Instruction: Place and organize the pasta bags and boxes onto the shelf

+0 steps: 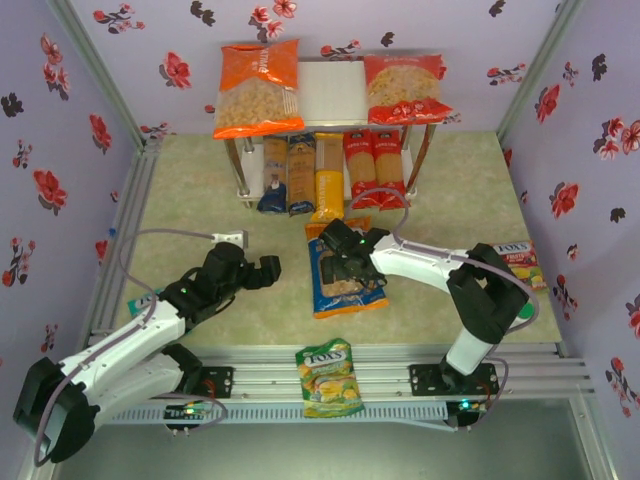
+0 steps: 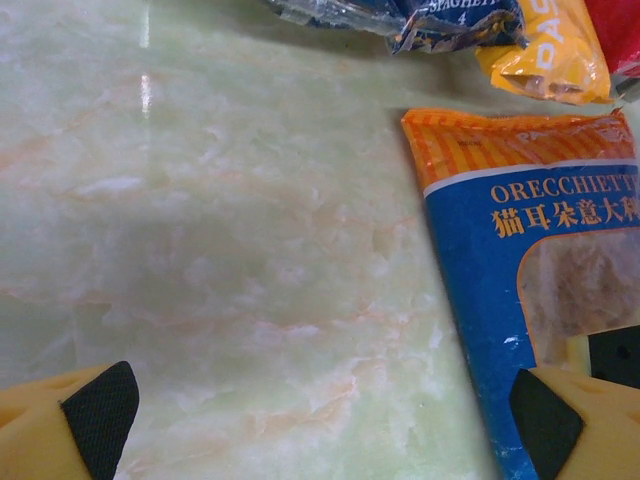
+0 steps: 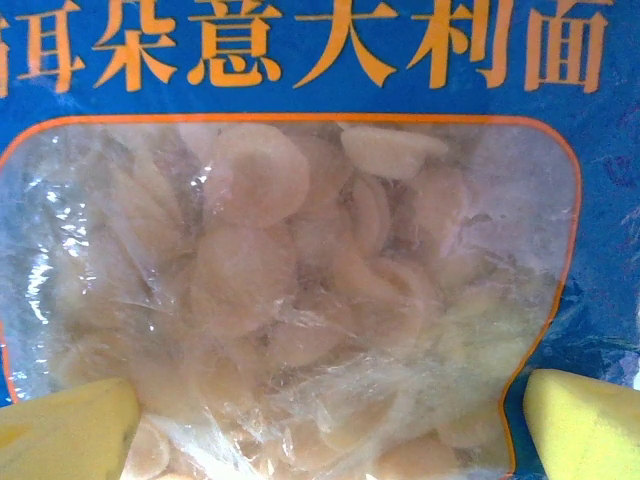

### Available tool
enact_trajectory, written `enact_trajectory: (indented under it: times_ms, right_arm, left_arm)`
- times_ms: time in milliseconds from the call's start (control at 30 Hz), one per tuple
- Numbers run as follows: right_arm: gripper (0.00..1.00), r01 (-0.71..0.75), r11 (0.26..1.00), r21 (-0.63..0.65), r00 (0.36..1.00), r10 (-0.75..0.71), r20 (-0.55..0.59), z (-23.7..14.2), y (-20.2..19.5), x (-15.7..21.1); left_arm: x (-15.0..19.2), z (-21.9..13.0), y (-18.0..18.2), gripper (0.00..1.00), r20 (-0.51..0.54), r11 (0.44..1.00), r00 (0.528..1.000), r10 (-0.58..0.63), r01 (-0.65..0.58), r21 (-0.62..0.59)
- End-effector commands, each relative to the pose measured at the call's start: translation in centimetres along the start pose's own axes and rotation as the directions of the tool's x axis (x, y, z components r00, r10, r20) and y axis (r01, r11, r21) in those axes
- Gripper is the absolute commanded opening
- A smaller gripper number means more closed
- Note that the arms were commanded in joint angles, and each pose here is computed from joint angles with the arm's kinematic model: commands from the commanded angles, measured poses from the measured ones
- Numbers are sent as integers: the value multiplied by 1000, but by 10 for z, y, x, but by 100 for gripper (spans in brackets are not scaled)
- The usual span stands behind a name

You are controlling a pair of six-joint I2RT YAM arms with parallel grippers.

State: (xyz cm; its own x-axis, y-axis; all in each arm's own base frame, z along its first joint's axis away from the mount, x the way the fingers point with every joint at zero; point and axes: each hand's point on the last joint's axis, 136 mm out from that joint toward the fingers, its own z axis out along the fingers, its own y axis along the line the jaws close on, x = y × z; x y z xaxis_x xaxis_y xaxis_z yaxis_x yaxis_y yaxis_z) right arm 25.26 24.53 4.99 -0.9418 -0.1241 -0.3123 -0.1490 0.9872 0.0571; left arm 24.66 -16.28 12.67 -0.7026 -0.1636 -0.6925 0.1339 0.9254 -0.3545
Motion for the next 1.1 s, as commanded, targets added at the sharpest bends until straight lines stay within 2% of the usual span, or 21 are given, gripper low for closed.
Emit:
enact_trajectory:
  times_ms: [0, 500, 900, 1067]
  right_arm:
    - [99, -4, 1000, 3, 999, 4, 33, -9, 0, -10]
    - [99, 26, 999, 29, 999, -25, -34, 11, 10, -5]
    - [99, 44, 998, 52, 985, -34, -169, 38, 1, 28]
    - [91, 54, 997, 58, 970, -39, -240, 50, -8, 50]
  left_arm:
    - [1, 1, 2, 100, 3, 1000, 1000, -19, 19, 7]
    - [4, 7, 3, 100, -6, 999, 999, -44, 45, 22]
    - [5, 8, 5, 100, -10, 998, 999, -53, 53, 22]
    - [5, 8, 6, 100, -9, 998, 998, -58, 58, 21]
